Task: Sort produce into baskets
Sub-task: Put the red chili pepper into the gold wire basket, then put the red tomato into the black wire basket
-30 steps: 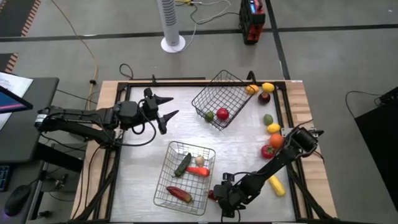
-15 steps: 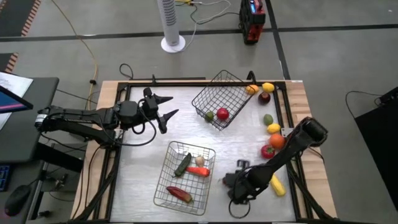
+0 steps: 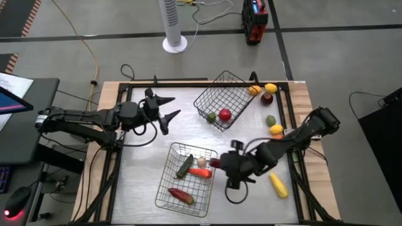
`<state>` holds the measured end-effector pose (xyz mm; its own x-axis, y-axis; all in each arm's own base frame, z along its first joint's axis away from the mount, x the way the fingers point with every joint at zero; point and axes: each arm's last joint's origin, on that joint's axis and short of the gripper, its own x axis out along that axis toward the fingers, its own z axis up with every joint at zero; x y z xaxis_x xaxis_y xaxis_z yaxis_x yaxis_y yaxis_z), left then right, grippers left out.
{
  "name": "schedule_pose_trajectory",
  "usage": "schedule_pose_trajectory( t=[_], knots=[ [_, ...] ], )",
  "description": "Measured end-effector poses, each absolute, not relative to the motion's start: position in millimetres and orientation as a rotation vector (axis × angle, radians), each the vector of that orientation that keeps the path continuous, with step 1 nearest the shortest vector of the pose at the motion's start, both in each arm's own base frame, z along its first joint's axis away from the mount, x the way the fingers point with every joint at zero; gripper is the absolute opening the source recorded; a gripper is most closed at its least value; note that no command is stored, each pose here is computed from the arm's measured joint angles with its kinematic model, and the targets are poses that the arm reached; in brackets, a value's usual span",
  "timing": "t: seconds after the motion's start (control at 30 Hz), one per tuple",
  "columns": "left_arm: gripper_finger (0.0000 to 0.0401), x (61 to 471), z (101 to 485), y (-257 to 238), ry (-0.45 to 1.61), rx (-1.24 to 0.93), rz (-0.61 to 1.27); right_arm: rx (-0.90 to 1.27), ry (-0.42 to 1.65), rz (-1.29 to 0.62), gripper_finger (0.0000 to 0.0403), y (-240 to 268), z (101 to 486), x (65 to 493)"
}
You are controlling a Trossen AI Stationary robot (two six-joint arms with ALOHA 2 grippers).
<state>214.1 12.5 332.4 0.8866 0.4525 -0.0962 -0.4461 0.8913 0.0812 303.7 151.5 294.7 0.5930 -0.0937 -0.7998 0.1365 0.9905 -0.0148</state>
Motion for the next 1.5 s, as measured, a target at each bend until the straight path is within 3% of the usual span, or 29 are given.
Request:
schedule_pose_trajectory(
  t=[0.27, 0.5, 0.77, 1.13, 1.5],
  knots=[
    [0.0256, 215, 334, 3, 0.099, 0.056, 0.379, 0.051, 0.631, 0.072, 0.0194, 137, 306, 355],
    [0.0256, 215, 335, -4, 0.082, 0.077, 0.35, 0.031, 0.698, 0.15, 0.0204, 124, 283, 380],
    [0.0256, 215, 335, -5, 0.087, 0.083, 0.347, 0.06, 0.828, 0.143, 0.0252, 116, 285, 378],
    [0.0256, 215, 334, -5, 0.091, 0.065, 0.346, -0.036, 1.024, -0.137, 0.026, 121, 314, 314],
    [0.0256, 215, 331, -5, 0.117, 0.026, 0.345, 0.154, 1.095, -0.346, 0.026, 97, 270, 231]
  ],
)
